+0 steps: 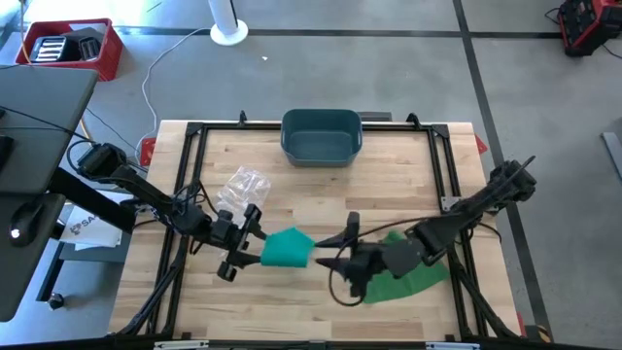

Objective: Roll bandage
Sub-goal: Roll the blue bandage

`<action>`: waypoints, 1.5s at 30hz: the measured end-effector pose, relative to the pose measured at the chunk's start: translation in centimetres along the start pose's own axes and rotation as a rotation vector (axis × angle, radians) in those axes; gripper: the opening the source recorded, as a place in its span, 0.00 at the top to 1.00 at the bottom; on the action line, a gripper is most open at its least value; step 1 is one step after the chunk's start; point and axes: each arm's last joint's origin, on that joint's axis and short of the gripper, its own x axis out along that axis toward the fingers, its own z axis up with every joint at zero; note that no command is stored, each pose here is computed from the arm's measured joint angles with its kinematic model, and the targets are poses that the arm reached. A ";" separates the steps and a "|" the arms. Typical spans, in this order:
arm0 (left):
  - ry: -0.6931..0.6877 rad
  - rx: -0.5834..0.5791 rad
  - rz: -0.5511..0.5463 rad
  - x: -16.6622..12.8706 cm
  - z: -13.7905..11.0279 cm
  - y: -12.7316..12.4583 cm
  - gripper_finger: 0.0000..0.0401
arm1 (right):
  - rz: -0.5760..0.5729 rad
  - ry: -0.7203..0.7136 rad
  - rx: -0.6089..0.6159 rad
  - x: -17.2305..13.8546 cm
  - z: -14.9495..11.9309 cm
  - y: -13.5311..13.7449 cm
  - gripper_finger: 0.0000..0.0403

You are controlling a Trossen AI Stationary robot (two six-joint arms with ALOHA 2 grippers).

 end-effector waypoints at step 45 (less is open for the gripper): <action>-0.010 -0.010 0.009 0.1 0.1 0.6 0.50 | 0.050 -0.053 -0.002 1.4 -0.6 -0.6 0.64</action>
